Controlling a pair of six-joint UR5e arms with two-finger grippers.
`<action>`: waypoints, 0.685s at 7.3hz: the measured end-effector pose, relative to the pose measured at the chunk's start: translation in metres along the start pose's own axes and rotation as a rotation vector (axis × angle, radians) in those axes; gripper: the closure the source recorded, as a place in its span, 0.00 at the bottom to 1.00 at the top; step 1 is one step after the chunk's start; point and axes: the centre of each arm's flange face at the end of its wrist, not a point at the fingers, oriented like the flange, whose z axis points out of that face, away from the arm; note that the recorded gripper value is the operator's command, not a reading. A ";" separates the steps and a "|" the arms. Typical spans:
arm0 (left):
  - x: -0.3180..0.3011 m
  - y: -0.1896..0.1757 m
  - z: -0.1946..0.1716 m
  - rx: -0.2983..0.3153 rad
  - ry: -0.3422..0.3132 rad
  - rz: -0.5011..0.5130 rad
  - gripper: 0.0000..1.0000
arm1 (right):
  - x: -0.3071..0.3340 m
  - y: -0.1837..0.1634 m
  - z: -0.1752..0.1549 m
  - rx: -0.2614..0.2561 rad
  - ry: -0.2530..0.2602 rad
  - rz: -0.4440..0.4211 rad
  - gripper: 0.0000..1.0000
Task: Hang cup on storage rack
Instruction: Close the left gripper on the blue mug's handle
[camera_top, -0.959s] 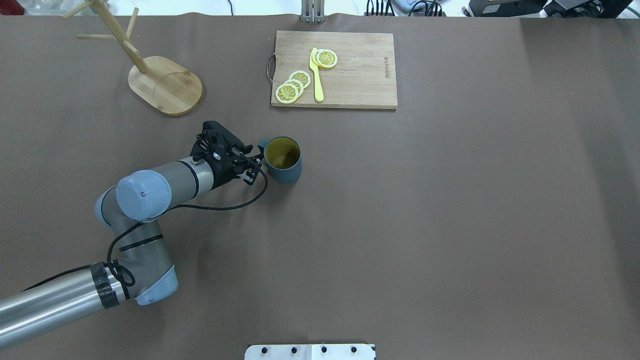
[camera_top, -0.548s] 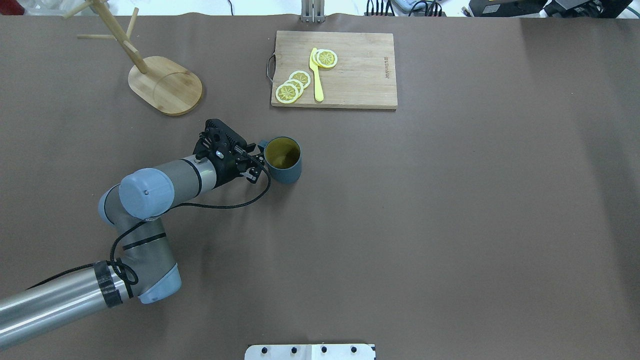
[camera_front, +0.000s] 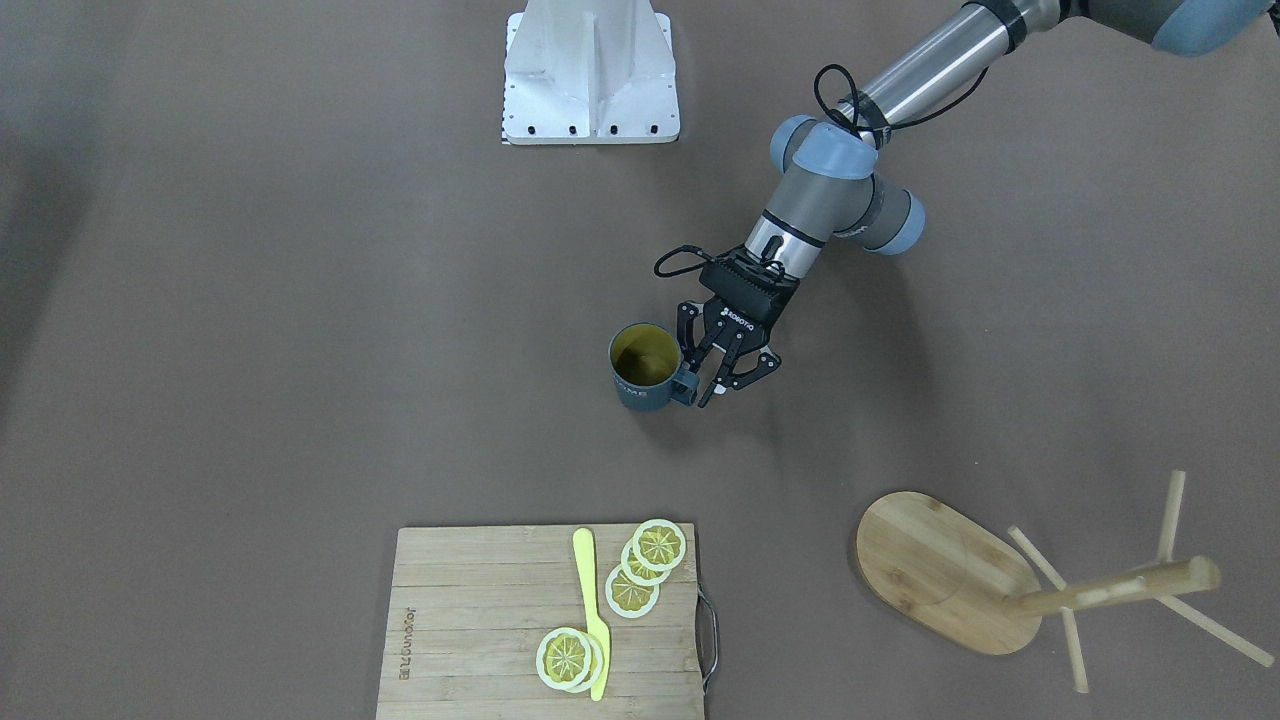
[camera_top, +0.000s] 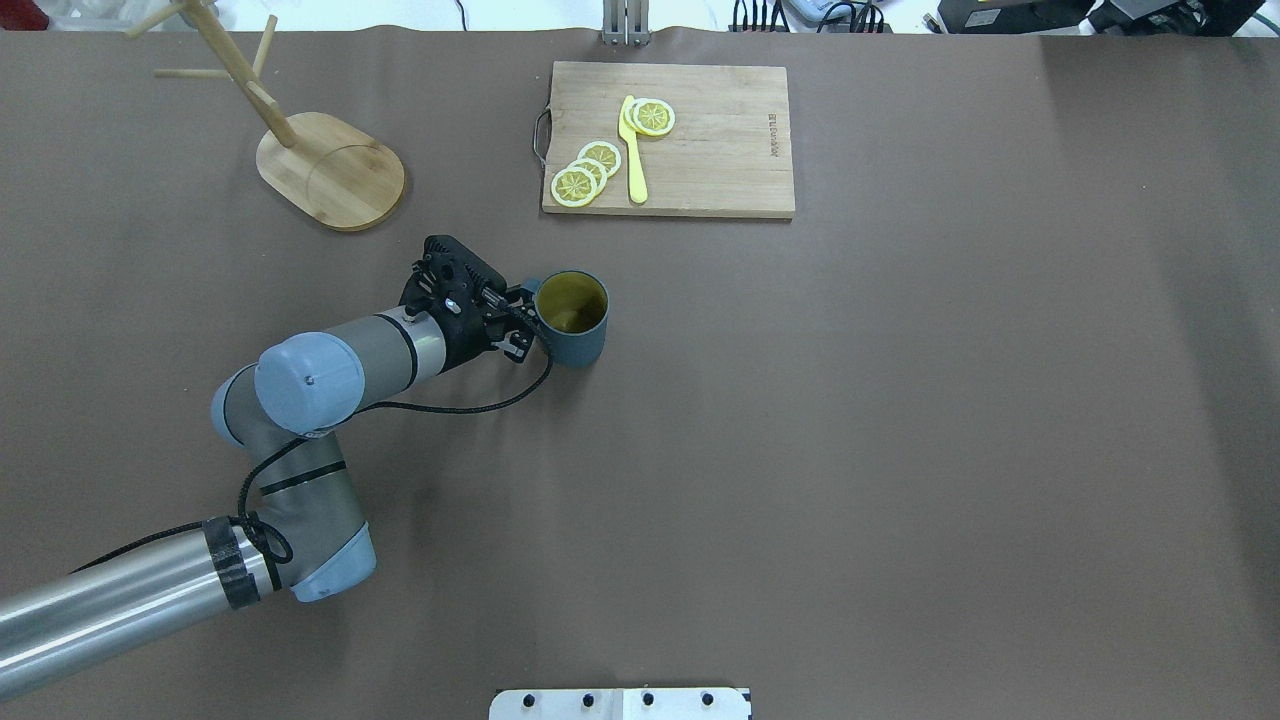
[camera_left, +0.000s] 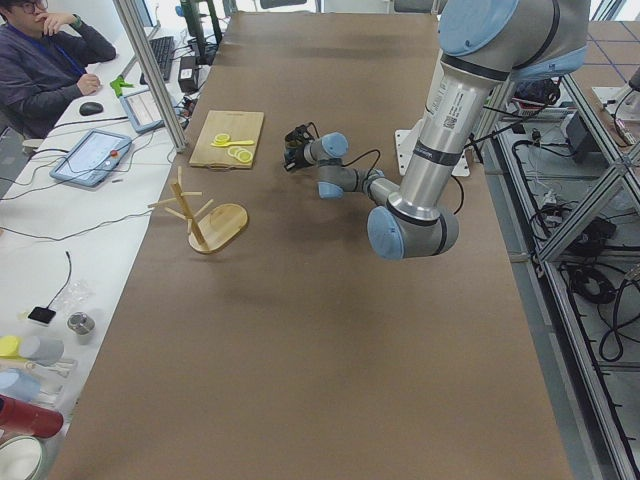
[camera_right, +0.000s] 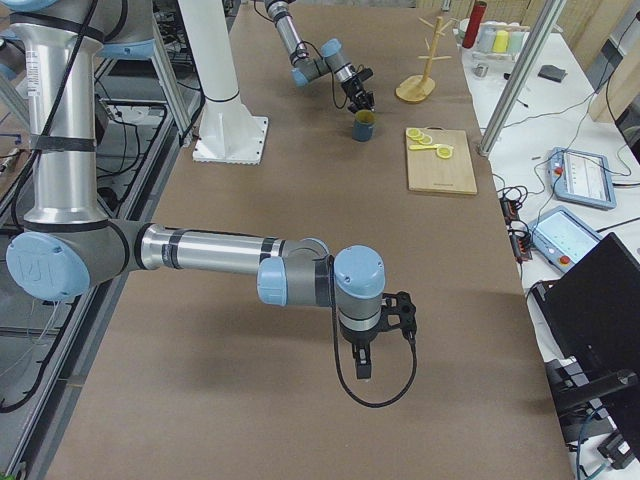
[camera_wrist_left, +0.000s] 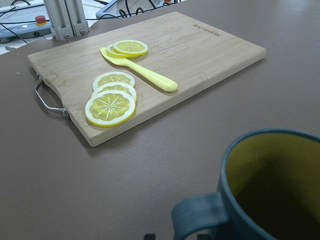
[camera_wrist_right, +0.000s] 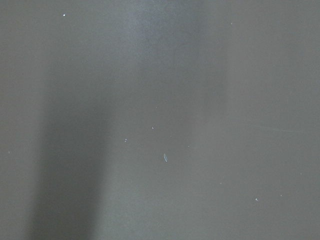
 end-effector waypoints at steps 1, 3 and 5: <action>0.000 0.001 0.001 -0.002 -0.001 0.000 0.72 | 0.000 0.000 0.000 0.000 0.000 0.000 0.00; 0.000 0.001 0.001 -0.002 -0.001 0.000 1.00 | 0.000 -0.001 0.000 0.001 0.000 0.000 0.00; 0.000 0.000 0.001 -0.001 -0.001 -0.003 1.00 | 0.000 -0.001 0.000 0.001 0.000 0.000 0.00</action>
